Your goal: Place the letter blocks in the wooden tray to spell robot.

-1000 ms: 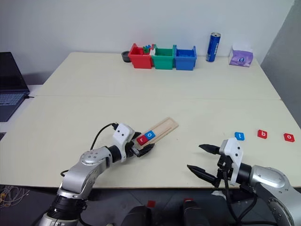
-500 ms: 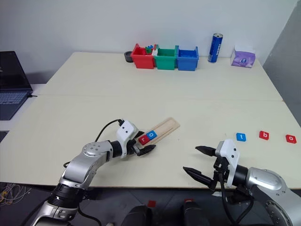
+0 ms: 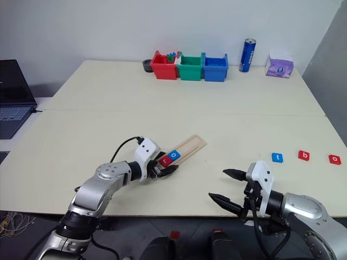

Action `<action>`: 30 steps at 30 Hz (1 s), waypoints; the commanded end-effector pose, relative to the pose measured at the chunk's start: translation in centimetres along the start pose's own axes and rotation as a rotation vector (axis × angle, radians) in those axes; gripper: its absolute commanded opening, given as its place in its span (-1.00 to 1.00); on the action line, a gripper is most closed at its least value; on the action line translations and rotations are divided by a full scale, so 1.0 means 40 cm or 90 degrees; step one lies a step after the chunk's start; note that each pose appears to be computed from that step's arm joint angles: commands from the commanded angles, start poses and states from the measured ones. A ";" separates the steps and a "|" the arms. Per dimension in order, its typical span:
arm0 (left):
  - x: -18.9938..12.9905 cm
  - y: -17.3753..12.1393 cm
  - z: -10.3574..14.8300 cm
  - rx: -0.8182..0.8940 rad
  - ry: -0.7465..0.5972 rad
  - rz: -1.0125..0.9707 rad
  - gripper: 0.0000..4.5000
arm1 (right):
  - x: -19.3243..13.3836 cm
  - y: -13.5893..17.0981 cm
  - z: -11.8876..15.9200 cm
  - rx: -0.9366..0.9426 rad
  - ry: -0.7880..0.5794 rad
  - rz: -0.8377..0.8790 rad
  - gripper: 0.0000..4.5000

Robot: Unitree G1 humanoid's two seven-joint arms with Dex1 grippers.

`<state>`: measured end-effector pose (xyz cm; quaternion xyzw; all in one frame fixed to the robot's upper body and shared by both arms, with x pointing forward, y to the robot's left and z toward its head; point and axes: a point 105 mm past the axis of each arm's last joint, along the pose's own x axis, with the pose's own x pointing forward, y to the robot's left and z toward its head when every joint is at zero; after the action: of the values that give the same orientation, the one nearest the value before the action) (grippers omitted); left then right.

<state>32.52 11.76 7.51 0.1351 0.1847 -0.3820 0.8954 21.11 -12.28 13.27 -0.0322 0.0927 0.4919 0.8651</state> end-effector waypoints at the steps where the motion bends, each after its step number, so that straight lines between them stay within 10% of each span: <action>1: 0.001 -0.026 -0.054 -0.022 0.040 -0.039 0.50 | 0.003 0.012 0.028 -0.029 -0.018 0.012 1.00; 13: 0.012 -0.135 -0.020 0.211 0.028 -0.344 0.50 | -0.101 0.002 -0.014 -0.060 0.094 0.015 1.00; 30: 0.109 -0.219 0.020 0.296 0.014 -0.452 0.50 | -0.149 -0.037 -0.035 -0.070 0.132 -0.045 1.00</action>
<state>29.24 3.21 6.76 0.2548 0.1181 -0.6971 0.6597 19.21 -17.91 12.53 -0.1148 0.1599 0.4598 0.8659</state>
